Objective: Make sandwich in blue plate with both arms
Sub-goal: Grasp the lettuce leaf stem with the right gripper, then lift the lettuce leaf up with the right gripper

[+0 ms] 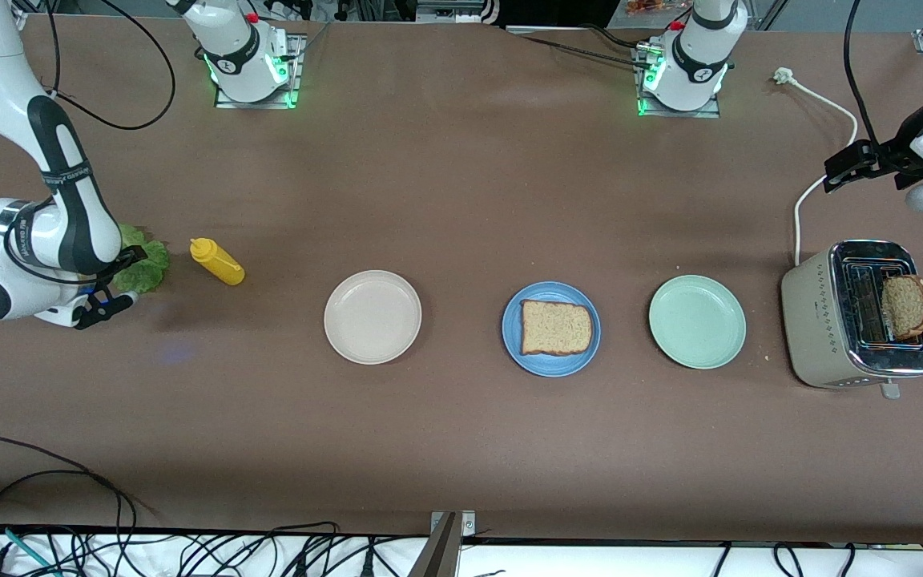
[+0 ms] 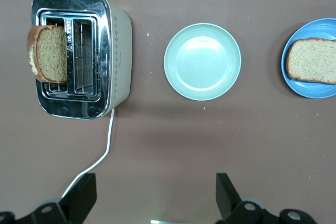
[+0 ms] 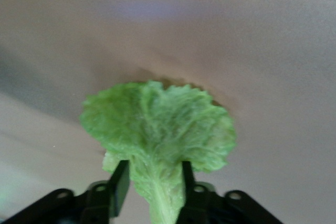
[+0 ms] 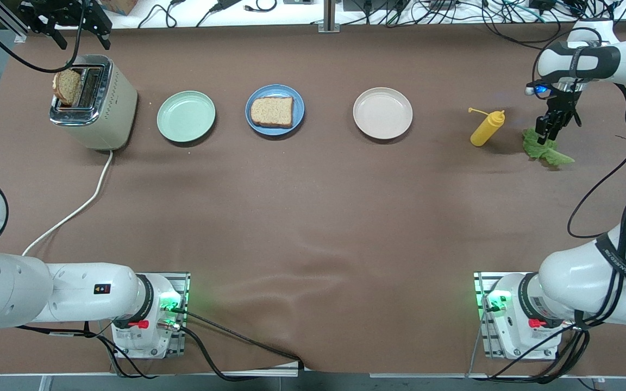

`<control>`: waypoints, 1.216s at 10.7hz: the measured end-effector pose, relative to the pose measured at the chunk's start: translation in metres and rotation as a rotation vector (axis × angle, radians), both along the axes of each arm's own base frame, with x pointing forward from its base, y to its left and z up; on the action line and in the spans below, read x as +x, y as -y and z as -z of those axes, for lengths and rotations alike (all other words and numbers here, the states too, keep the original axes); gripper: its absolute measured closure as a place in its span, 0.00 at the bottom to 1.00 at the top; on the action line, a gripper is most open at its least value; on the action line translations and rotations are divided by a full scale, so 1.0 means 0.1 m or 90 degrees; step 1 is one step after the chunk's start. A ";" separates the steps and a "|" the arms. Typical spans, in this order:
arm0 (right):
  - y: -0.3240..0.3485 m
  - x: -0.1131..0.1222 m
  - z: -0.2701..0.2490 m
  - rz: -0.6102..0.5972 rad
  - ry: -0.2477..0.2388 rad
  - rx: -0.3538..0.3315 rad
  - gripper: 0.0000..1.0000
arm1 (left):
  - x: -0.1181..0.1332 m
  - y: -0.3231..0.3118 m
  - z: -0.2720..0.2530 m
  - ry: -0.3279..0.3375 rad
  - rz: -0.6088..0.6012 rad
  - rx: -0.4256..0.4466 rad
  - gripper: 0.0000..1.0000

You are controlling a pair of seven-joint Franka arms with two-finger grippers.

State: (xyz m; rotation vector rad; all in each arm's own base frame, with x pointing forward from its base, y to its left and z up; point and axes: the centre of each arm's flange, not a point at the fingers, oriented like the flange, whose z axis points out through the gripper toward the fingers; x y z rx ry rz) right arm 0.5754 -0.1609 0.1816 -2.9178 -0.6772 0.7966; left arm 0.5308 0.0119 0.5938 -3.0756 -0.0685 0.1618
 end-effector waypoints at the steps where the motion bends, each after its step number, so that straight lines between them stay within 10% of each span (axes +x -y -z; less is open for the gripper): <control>1: 0.01 0.00 0.00 0.001 0.000 0.000 0.66 | 0.00 0.02 0.00 0.000 0.000 0.000 0.00; 4: 0.03 -0.01 0.00 0.003 0.001 0.000 0.99 | 0.01 0.02 -0.14 0.019 -0.014 0.002 0.00; 13: -0.01 0.24 -0.46 0.005 -0.012 -0.006 0.95 | 0.01 0.00 -0.20 0.021 -0.021 0.002 0.00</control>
